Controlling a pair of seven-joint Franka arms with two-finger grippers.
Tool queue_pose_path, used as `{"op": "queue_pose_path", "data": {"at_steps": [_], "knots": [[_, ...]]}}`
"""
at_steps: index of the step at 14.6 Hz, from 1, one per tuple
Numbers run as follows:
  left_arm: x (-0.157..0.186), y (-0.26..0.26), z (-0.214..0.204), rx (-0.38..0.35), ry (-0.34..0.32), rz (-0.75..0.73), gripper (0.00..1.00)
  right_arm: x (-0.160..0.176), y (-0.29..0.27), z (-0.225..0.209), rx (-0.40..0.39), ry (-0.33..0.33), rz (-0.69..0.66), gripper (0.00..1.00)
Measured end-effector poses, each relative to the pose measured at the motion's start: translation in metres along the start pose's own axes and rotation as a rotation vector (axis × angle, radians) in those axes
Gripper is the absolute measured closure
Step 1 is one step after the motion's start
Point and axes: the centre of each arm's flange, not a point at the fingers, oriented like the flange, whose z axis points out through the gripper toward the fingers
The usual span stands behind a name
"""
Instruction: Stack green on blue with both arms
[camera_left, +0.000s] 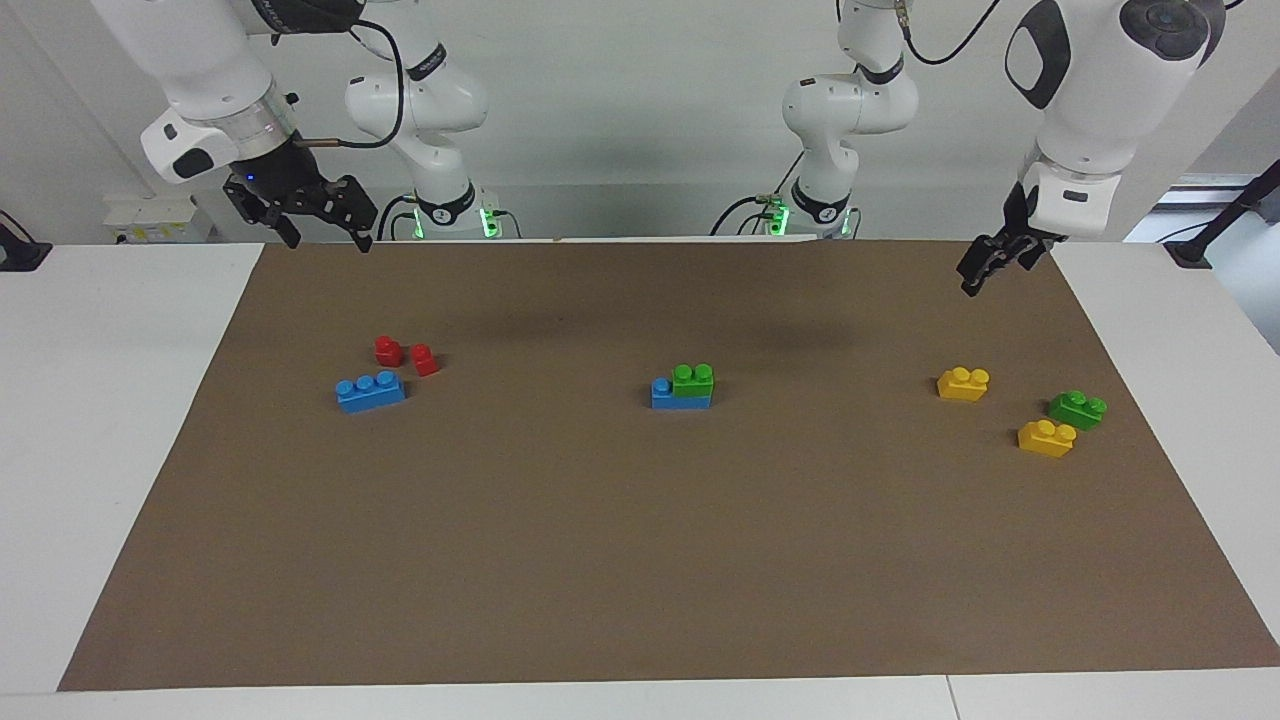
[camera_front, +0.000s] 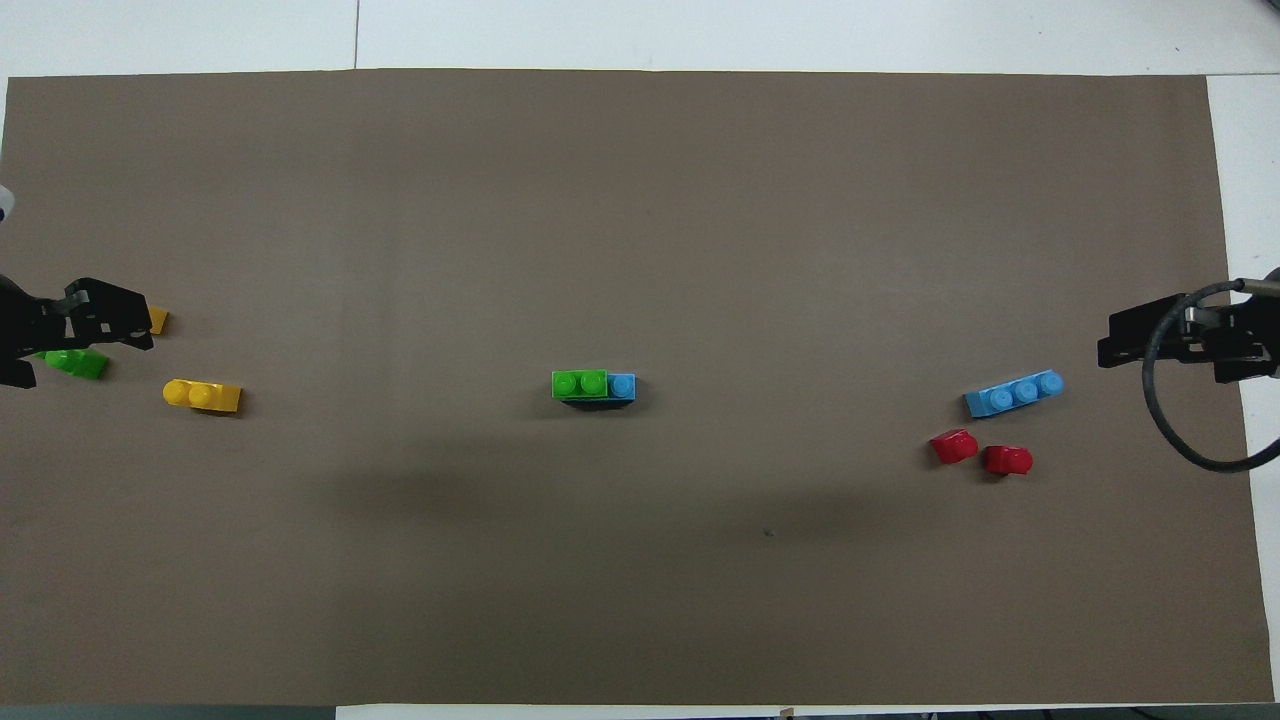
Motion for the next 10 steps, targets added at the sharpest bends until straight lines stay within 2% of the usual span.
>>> {"op": "queue_pose_path", "data": {"at_steps": [4, 10], "knots": [[-0.010, -0.003, -0.023, -0.001, -0.043, 0.117, 0.00, 0.005, -0.001, -0.005, -0.002, -0.001, -0.001, 0.00], [-0.009, 0.000, -0.018, -0.030, -0.086, 0.252, 0.00, 0.007, 0.003, -0.007, -0.019, 0.005, 0.006, 0.00]]}}
